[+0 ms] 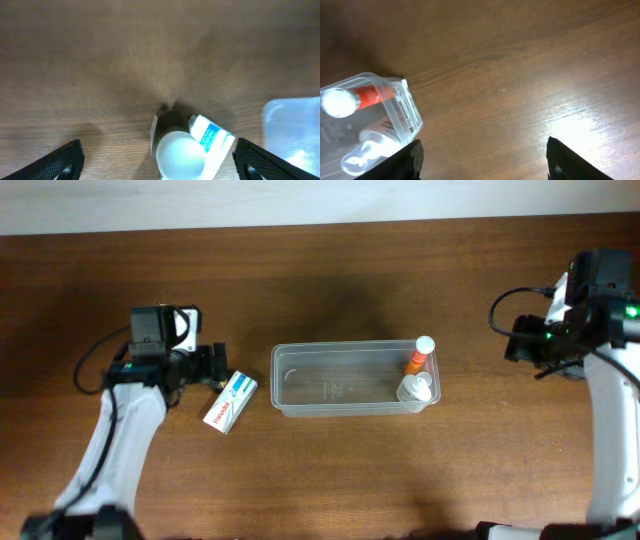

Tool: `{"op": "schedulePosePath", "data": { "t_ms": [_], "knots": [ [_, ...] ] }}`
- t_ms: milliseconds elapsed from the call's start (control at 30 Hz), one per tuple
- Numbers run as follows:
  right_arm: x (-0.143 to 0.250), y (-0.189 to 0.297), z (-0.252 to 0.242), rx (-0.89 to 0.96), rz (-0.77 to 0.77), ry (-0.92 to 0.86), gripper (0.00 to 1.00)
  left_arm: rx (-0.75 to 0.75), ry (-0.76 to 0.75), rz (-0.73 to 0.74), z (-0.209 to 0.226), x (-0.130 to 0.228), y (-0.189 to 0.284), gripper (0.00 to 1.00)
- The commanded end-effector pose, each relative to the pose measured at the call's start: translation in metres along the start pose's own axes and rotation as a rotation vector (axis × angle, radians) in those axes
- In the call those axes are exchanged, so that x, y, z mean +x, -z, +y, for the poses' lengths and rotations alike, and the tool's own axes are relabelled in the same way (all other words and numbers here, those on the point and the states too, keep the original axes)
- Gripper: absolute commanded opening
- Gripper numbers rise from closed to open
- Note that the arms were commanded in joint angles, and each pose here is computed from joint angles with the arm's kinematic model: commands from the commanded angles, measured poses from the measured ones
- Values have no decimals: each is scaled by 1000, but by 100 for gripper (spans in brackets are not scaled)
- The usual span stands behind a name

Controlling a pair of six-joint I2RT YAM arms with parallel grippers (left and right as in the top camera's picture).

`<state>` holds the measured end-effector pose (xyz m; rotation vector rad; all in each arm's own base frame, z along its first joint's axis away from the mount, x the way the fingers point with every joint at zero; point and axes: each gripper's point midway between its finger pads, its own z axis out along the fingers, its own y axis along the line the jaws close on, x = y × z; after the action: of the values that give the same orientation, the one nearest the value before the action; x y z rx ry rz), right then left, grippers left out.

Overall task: Pack container
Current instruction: 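Grasp the dark bottle with white cap using the left gripper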

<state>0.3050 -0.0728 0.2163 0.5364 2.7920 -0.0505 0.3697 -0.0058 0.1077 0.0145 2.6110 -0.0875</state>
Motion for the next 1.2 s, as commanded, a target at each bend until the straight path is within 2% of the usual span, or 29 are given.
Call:
{"op": "schedulePosePath", "data": {
  "t_ms": [0,100,200,333,367,567,867,1033,1167],
  "knots": [
    [1,-12,2,-7,42,-9,70,-4,18,57,3,7,-20,94],
    [1,-17,2,-4,59,-9,70,-4,18,60,4,7,-30,89],
    [1,-18,2,-4,61,-9,70,-1,16,36,4,1,-32,79],
    [1,-18,2,-4,61,-9,70,2,13,13,2,-5,-32,50],
    [1,-18,2,-4,61,-9,70,12,13,13,1,-5,-32,48],
    [1,-18,2,-4,61,-9,70,68,18,24,-9,-2,-32,42],
    [2,-18,2,-3,65,-9,70,68,19,-2,-10,-12,-23,22],
    [2,-18,1,-3,65,-8,70,74,-1,-133,-17,-49,22,17],
    [2,-18,2,-3,64,-8,70,107,-51,-231,-42,-74,70,12]
  ]
}}
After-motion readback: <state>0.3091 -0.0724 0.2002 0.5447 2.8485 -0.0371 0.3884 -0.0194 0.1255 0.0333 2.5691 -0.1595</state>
